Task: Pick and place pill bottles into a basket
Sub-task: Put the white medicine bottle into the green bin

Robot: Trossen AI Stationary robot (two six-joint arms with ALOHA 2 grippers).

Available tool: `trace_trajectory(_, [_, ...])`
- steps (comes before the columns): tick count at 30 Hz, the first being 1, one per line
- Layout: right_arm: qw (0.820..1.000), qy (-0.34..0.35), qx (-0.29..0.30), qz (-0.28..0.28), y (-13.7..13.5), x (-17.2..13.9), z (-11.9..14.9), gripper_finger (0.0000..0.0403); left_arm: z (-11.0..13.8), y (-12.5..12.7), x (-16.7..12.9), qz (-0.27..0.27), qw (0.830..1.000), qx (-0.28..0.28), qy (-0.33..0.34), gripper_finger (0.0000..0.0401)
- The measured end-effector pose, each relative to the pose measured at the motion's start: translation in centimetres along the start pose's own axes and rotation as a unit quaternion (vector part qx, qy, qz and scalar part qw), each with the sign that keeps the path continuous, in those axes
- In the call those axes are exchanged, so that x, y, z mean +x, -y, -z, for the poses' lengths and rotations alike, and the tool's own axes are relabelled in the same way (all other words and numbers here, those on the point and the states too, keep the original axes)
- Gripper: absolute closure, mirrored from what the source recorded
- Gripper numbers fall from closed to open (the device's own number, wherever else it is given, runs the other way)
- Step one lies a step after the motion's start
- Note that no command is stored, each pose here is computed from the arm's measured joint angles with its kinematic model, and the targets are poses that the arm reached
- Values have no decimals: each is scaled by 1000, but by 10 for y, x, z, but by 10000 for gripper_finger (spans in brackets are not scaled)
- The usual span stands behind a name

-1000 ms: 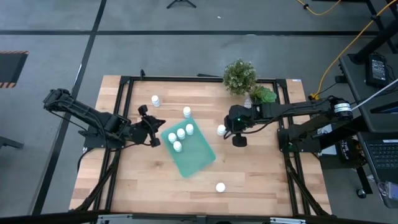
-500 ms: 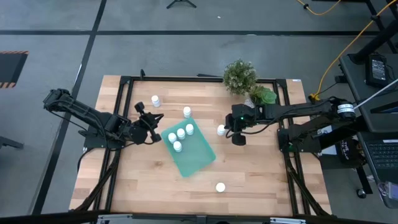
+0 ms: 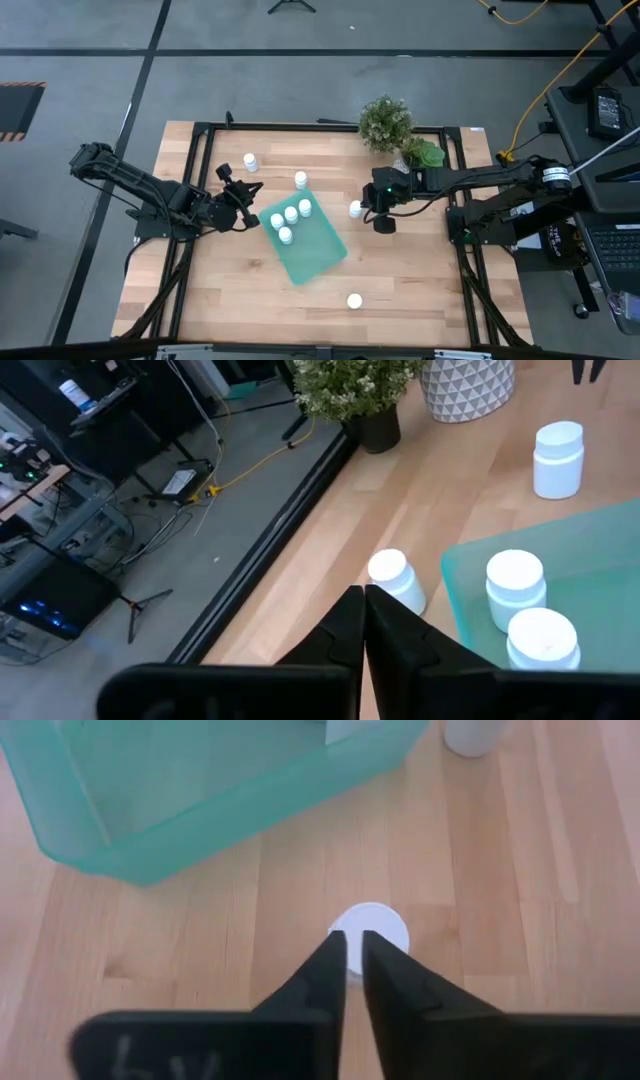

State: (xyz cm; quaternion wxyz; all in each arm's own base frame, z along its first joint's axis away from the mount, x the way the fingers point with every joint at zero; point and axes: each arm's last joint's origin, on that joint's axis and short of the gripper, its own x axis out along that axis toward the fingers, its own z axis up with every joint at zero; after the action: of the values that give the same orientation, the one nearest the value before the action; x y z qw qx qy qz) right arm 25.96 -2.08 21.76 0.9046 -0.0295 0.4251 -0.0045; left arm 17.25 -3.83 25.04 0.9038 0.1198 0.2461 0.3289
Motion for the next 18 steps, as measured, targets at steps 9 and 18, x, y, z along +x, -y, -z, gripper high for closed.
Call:
trace_trajectory(9, [1000,-1,2,0,0,0,0,239,0,0,0,1,1000,-1,0,394])
trace_trajectory(18, [1000,0,-13,0,0,2,3,146,0,0,0,1,1000,-2,0,397])
